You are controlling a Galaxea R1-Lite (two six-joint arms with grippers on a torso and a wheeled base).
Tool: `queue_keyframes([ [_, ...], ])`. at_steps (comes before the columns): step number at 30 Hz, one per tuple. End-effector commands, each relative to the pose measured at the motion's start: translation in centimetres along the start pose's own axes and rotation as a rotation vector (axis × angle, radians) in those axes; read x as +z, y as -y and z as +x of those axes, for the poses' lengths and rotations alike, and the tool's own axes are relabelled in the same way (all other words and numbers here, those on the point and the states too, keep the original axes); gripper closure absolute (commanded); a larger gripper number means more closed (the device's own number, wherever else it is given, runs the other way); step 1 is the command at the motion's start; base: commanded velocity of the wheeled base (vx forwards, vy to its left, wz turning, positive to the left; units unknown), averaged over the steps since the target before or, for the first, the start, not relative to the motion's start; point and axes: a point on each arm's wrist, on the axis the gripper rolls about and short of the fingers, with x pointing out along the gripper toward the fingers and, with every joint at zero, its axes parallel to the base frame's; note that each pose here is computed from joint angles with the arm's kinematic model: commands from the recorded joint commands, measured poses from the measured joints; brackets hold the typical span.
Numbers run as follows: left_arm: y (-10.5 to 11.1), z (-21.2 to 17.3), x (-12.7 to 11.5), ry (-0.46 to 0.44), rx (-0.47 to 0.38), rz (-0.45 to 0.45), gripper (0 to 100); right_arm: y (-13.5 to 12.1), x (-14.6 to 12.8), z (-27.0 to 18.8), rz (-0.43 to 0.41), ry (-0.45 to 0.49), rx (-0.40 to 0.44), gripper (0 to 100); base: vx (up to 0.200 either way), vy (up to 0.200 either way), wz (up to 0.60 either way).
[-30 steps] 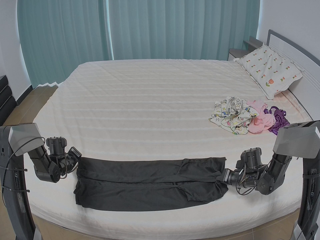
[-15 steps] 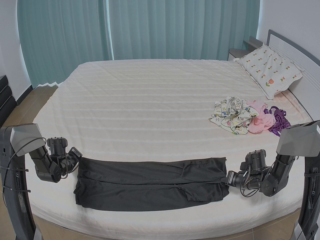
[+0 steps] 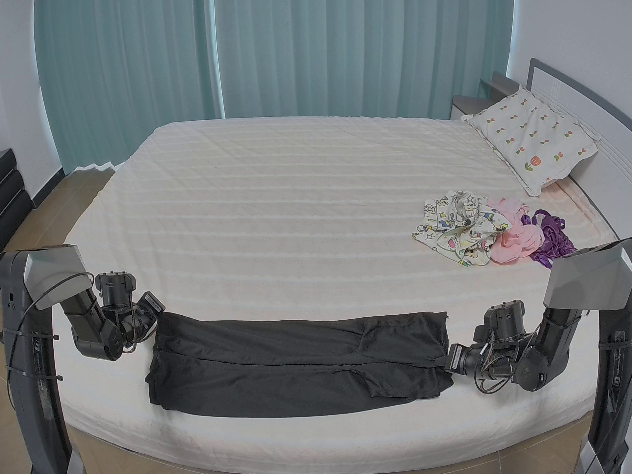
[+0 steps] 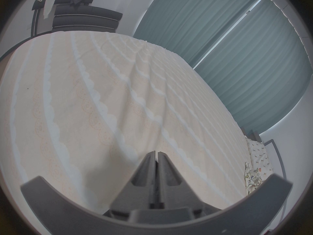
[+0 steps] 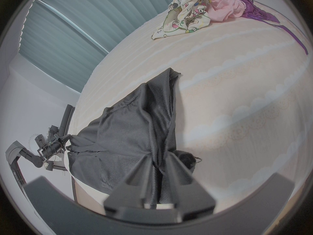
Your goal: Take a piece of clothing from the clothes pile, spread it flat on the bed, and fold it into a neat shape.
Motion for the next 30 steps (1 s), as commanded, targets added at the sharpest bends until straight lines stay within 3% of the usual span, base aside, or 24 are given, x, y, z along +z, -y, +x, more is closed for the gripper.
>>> queue_keyframes([
  [1, 0.0, 0.1, -0.2, -0.005, 0.002, 0.005, 0, 0.0, -0.1, 0.2, -0.001, -0.005, 0.001, 0, 0.000, 0.000, 0.00],
  [9, -0.3, 0.1, -0.5, -0.013, 0.007, 0.024, 0, -1.0, 2.7, -0.9, 0.042, 0.131, 0.077, 0, 0.000, 0.000, 0.00],
  [15, -0.3, 0.1, -0.4, -0.011, 0.007, 0.023, 0, -2.3, 4.2, -0.1, 0.065, 0.177, 0.119, 0, 0.000, 0.000, 0.00],
  [25, -0.3, 0.0, -0.4, -0.011, 0.007, 0.022, 0, -3.4, 4.6, 2.9, 0.048, 0.123, 0.125, 0, 0.000, 0.000, 0.00],
  [30, -0.3, 0.0, -0.4, -0.011, 0.007, 0.020, 0, -3.8, 5.1, 4.1, 0.006, 0.061, 0.072, 0, 0.000, 0.000, 0.00],
])
